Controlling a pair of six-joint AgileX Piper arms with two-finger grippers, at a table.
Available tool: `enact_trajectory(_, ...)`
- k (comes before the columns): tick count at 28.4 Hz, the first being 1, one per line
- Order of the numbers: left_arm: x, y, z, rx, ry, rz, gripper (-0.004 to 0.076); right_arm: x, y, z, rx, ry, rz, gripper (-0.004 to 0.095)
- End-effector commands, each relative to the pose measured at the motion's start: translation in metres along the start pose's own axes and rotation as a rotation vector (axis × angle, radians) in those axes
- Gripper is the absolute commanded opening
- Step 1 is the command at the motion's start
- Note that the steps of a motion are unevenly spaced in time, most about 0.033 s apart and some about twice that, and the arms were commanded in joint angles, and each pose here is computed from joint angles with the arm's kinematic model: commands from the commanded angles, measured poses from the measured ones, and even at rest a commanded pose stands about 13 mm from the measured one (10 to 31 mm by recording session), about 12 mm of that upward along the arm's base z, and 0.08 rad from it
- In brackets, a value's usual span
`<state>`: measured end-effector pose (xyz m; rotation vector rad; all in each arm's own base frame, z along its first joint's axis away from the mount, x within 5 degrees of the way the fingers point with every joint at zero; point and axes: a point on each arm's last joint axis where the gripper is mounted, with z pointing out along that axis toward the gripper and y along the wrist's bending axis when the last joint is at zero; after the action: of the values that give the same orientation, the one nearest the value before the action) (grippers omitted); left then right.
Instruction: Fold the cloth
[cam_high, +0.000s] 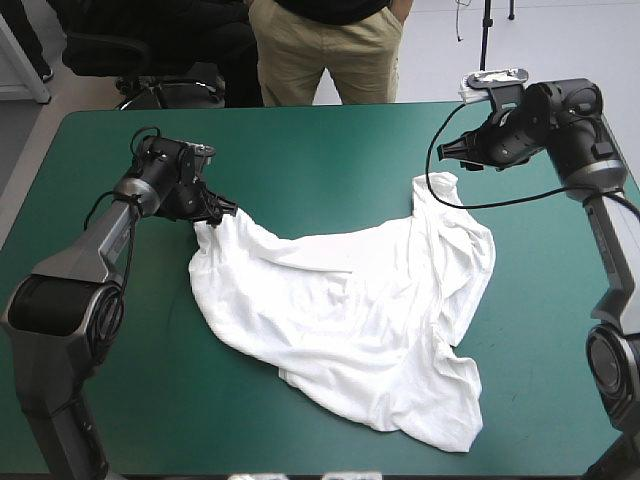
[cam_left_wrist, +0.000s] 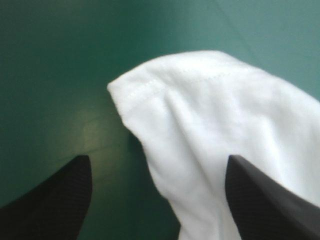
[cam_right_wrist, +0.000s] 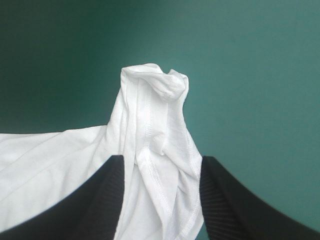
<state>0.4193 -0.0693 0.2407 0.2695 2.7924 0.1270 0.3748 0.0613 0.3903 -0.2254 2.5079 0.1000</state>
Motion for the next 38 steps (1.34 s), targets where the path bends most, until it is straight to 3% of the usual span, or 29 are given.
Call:
enact_trajectory(1,-0.008,-0.001,-0.014,0.021,-0.071,-0.033,0.0537,-0.007,-0.001,-0.030,0.009,-0.112,0.003,0.0429)
enact_trajectory(5,-0.007,-0.004,0.004,0.037,-0.036,-0.042,0.0524,-0.007,-0.001,-0.030,0.009,-0.105,0.003,0.0418)
enact_trajectory(8,-0.006,-0.007,0.015,0.055,-0.010,-0.052,0.0453,-0.005,-0.001,-0.030,0.009,-0.086,0.002,0.0417)
enact_trajectory(10,-0.006,-0.008,0.018,0.061,-0.003,-0.056,0.0333,-0.001,-0.001,-0.031,0.007,-0.048,0.002,0.0418)
enact_trajectory(13,-0.005,-0.007,0.018,0.053,-0.003,-0.050,-0.0022,0.008,0.000,-0.036,-0.004,0.030,0.005,0.0418)
enact_trajectory(18,-0.005,-0.006,0.018,0.042,-0.002,-0.038,-0.0014,0.035,0.014,-0.065,-0.119,0.020,0.003,0.0418)
enact_trajectory(27,-0.008,-0.008,0.018,0.062,-0.026,-0.052,-0.0015,0.137,0.022,-0.112,-0.135,0.059,-0.023,0.0419)
enact_trajectory(35,-0.006,-0.009,0.018,0.074,-0.008,-0.060,-0.0015,0.193,0.064,-0.139,-0.276,0.057,-0.131,0.0418)
enact_trajectory(38,-0.006,-0.009,0.017,0.080,-0.007,-0.064,-0.0015,0.214,0.075,-0.120,-0.235,0.144,-0.212,0.0418)
